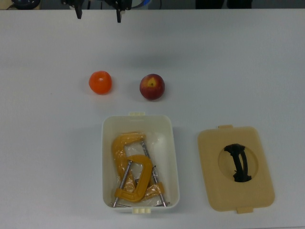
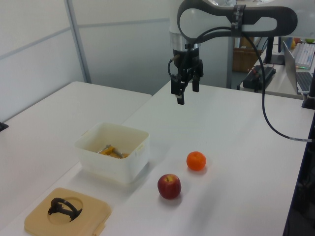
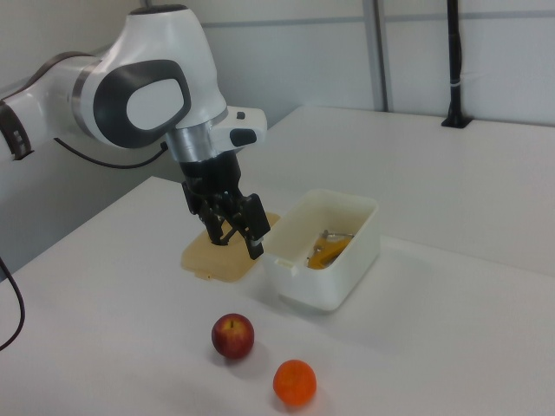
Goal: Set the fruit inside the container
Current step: 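Lower the open gripper onto the orange tangerine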
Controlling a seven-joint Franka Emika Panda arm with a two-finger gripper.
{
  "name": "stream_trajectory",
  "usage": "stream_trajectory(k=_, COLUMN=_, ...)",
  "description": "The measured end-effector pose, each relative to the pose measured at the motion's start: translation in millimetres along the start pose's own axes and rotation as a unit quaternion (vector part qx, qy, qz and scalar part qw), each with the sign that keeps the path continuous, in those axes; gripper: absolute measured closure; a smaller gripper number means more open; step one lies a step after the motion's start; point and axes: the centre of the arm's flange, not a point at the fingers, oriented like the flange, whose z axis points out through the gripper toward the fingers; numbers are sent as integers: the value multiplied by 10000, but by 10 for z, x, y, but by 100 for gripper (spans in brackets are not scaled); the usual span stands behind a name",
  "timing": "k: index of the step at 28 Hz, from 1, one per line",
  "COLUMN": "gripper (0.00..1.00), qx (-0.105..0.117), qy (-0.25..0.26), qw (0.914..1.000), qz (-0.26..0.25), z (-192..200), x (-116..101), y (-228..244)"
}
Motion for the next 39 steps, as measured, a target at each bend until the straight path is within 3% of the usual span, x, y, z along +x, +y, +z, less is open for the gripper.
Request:
stream_trajectory(k=9, gripper=0, qx=26, qy=43, qw=9998, qz=202, z=115, x=86, y=218)
stream_trajectory(k=14, gripper=0, qx=38, qy=-173, qw=9995, qz=251, z=402, x=137, y=416)
stream_trajectory(k=22, gripper=0, qx=71, qy=-506, qw=9985, qz=-198, z=1186, x=140, y=493)
stream_trajectory(k=29, gripper=0, qx=77, qy=-644, qw=9975, qz=-282, z=1970, x=150, y=464)
stream_trajectory(k=39, gripper=0, qx=90, qy=-999, qw=9941, qz=-401, z=2636, x=257, y=341)
